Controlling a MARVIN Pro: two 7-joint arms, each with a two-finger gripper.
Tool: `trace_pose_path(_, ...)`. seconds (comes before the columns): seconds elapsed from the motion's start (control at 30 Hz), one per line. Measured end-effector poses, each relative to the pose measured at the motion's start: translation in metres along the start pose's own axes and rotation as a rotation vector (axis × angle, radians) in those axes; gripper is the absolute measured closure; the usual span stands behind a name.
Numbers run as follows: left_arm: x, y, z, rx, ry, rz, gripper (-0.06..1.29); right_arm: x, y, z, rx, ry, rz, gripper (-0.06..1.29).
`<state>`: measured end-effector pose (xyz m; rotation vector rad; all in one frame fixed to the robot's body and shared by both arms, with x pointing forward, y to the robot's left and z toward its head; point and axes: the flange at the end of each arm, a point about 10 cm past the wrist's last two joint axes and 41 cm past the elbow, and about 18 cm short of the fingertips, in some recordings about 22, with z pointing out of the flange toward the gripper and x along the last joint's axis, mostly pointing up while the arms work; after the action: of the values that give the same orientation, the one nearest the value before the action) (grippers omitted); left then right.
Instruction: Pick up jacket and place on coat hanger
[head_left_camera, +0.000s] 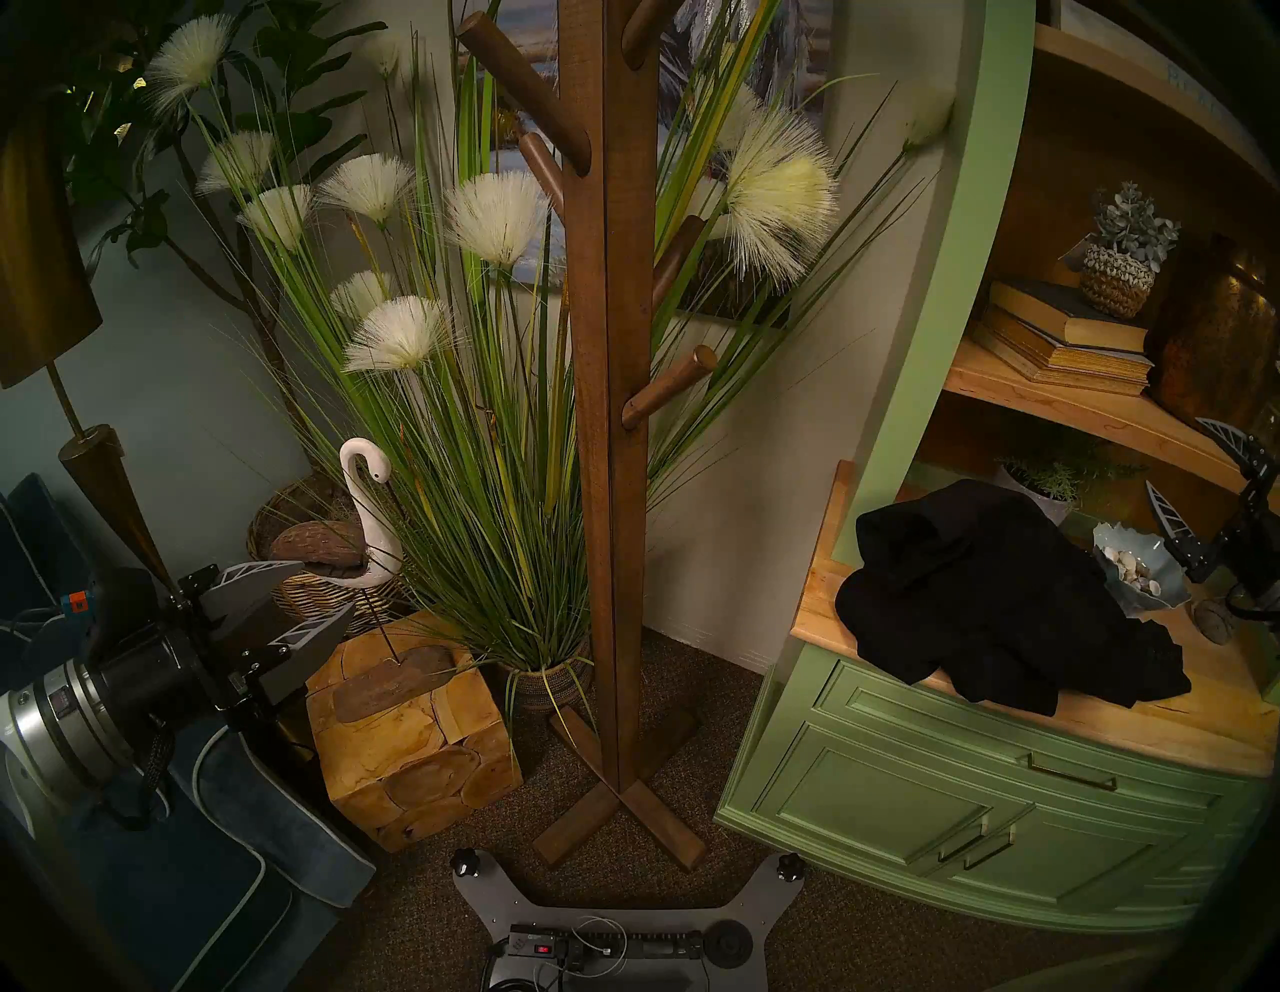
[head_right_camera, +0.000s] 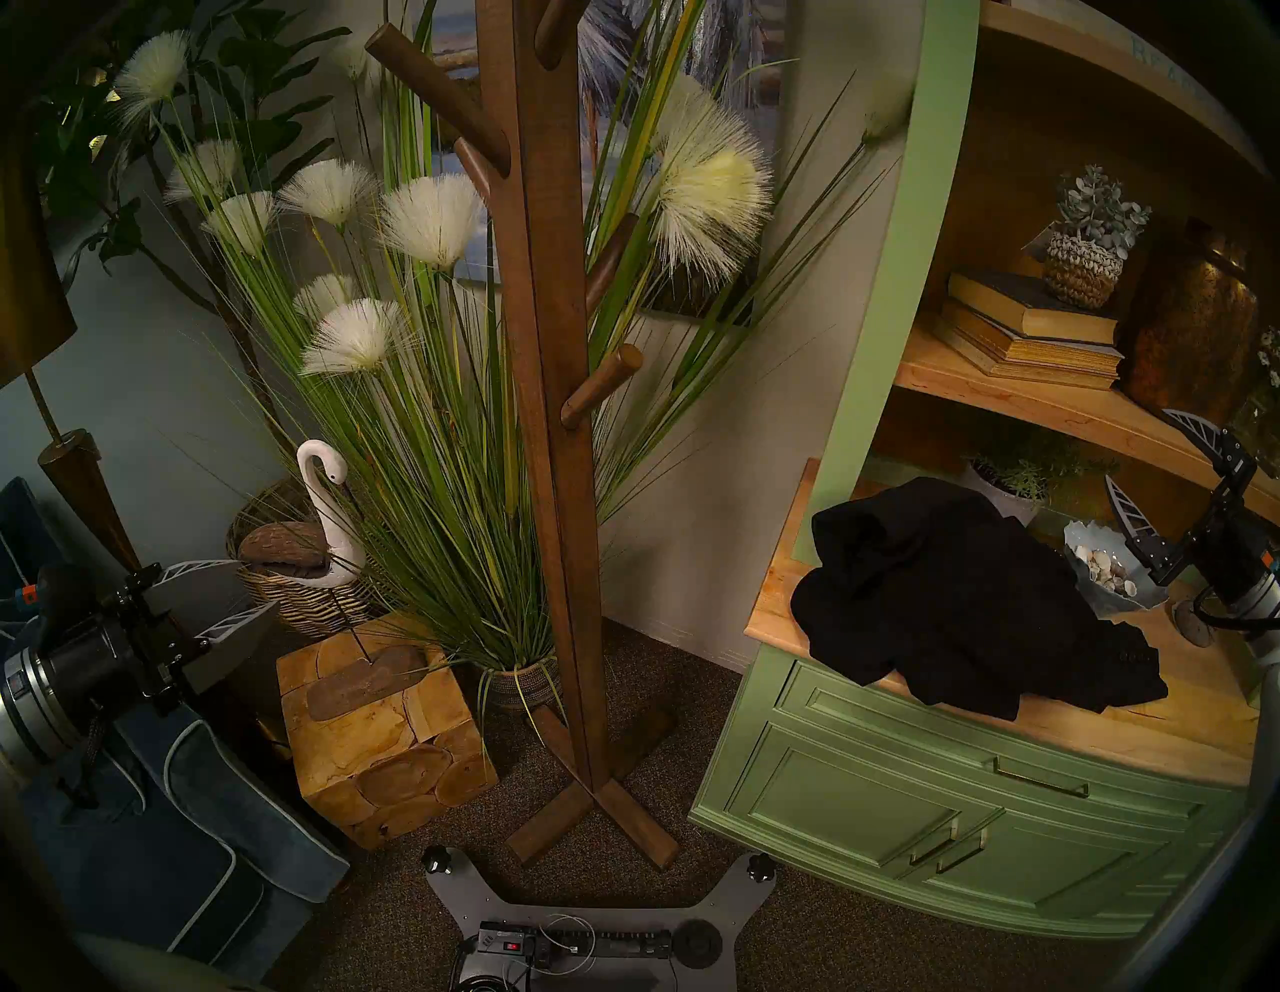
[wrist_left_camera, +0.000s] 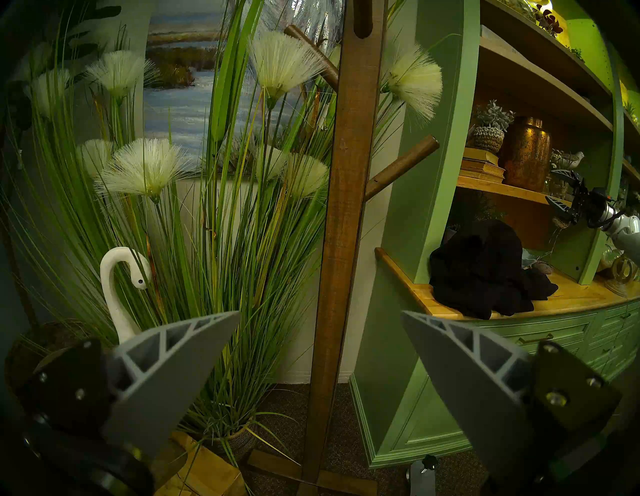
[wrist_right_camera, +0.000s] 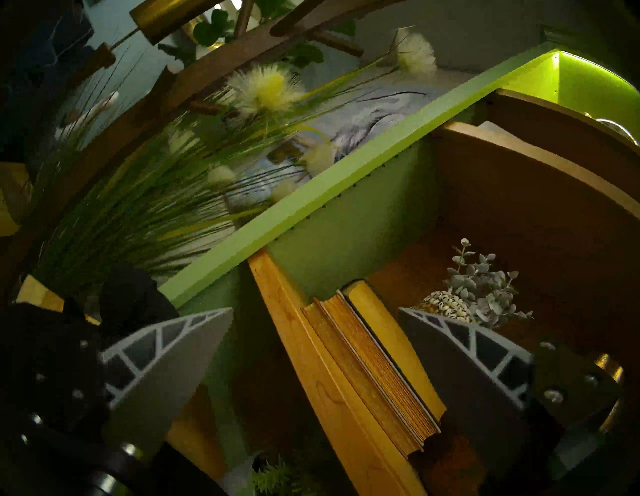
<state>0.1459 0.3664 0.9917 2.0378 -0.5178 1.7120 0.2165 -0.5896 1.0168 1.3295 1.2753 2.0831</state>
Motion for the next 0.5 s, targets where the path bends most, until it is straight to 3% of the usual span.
trace_pose_path(0.2,0.0,0.0,0.0,0.0,0.001,0.0,-0.03,-0.015,-0.006,0.01,0.093,-0.041,-0.013,-0.01)
trace_pose_path(0.5,0.0,0.0,0.0,0.0,0.003,0.001,-0.03,-0.037,-0.032,0.028,0.194,-0.048,0.047,-0.01)
